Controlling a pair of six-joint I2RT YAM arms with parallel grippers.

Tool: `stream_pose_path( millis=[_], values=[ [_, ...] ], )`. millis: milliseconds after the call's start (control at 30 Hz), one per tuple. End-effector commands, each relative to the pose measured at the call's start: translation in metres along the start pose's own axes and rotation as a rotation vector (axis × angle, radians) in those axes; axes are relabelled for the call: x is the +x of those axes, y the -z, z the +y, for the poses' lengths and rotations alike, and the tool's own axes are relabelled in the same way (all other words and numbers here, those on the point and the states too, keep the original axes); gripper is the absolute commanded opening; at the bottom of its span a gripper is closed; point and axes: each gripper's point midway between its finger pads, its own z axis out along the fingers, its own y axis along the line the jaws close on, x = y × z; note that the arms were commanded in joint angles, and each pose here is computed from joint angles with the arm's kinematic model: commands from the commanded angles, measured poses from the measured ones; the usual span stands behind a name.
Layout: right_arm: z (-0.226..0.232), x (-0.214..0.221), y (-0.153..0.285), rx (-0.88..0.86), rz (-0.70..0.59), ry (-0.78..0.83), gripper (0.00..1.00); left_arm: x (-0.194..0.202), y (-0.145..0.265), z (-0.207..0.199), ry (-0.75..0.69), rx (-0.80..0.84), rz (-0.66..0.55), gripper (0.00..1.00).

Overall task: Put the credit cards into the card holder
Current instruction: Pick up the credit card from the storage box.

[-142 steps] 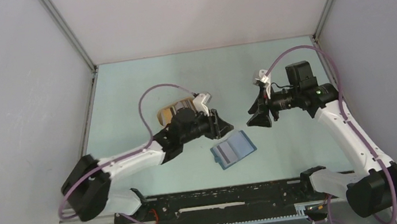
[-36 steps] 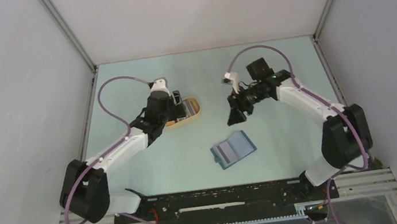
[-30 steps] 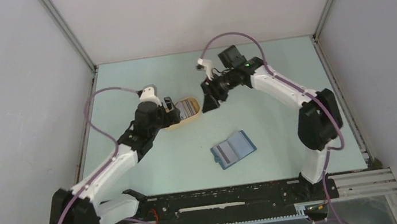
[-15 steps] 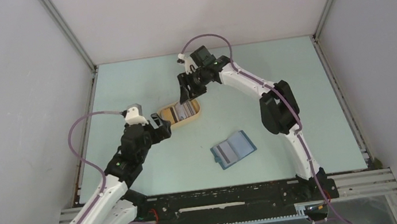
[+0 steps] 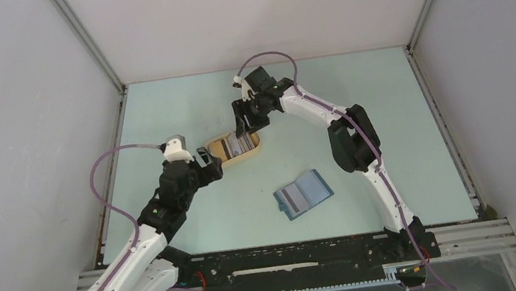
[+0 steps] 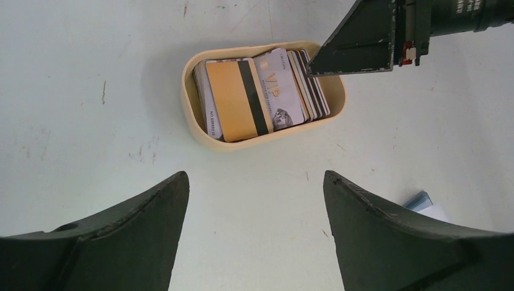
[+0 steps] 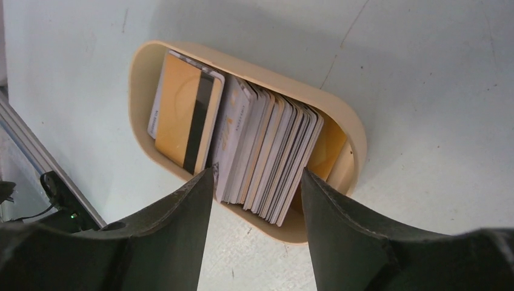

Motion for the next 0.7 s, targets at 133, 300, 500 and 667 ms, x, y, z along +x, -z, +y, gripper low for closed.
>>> stream_pose_path(
  millis=[133,300,500,667],
  values=[
    [-0.004,-0.010,-0.006,0.026,-0.028,-0.033,0.67,0.002,-0.002,0.007,0.014,-0.024,-0.016,0.86],
    [-0.008,-0.006,-0.011,0.051,-0.025,-0.073,0.71,0.002,-0.002,0.007,0.014,-0.023,-0.017,0.86],
    [-0.005,0.003,-0.018,0.030,0.002,-0.117,0.73,0.002,-0.002,0.007,0.017,-0.023,-0.021,0.87],
    [-0.006,0.005,-0.022,0.048,0.003,-0.155,0.73,0.002,-0.001,0.008,0.017,-0.022,-0.022,0.86]
  ],
)
